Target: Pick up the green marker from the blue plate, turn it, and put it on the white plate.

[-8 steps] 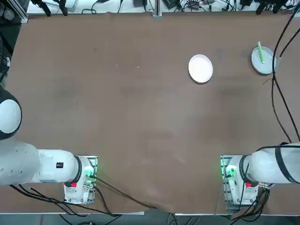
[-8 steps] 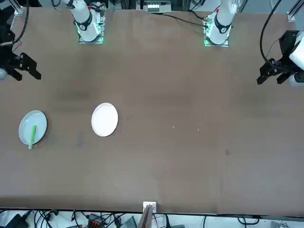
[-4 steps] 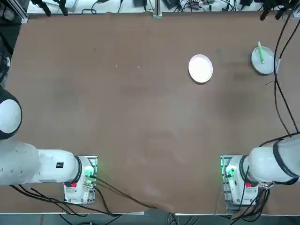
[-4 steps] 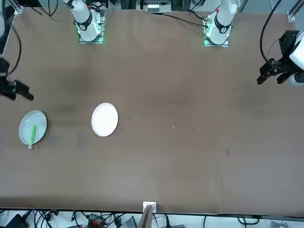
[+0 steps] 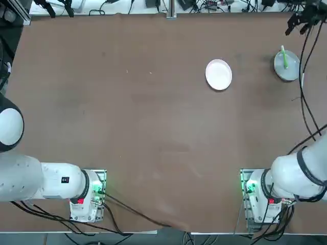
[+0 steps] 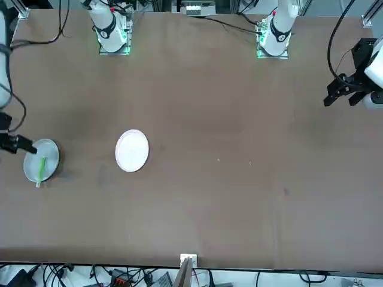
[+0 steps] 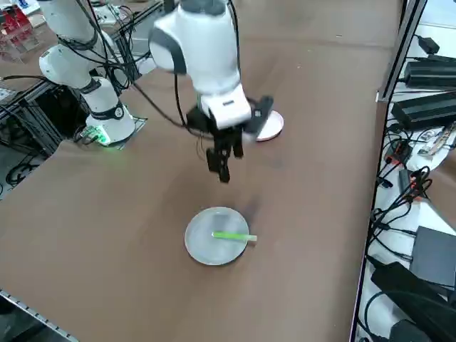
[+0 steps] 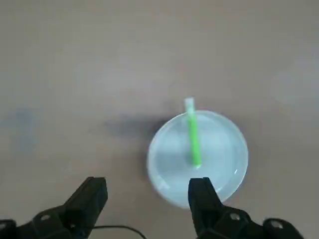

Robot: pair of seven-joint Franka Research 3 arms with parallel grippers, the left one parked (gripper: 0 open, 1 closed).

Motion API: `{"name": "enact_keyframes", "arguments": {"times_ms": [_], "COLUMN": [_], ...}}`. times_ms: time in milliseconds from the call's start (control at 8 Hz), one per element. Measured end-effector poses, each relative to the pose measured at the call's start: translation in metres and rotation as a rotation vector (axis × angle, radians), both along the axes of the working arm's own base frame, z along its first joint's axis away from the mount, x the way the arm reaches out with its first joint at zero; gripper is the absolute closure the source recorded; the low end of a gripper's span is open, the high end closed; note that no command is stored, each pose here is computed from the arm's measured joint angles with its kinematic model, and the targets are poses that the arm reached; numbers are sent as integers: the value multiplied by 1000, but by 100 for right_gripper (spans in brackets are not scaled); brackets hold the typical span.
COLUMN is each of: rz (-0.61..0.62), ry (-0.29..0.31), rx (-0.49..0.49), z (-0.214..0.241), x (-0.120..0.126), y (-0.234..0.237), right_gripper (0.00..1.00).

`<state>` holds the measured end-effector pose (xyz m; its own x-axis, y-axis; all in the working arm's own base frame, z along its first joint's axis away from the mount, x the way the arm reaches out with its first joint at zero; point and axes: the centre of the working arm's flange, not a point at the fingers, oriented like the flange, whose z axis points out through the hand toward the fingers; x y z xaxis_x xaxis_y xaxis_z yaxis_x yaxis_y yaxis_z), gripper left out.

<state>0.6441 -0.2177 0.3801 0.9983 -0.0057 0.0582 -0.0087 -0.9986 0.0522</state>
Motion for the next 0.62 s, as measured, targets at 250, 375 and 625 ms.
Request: {"name": "enact_keyframes", "arguments": {"times_ms": [250, 375, 625], "rz": [11, 6, -6], "ry": [-7, -7, -30], "rx": [-14, -13, -15], "z": [-45, -64, -92], "x": [2, 1, 4], "y": [-27, -38, -47], "right_gripper": [1, 1, 6]}}
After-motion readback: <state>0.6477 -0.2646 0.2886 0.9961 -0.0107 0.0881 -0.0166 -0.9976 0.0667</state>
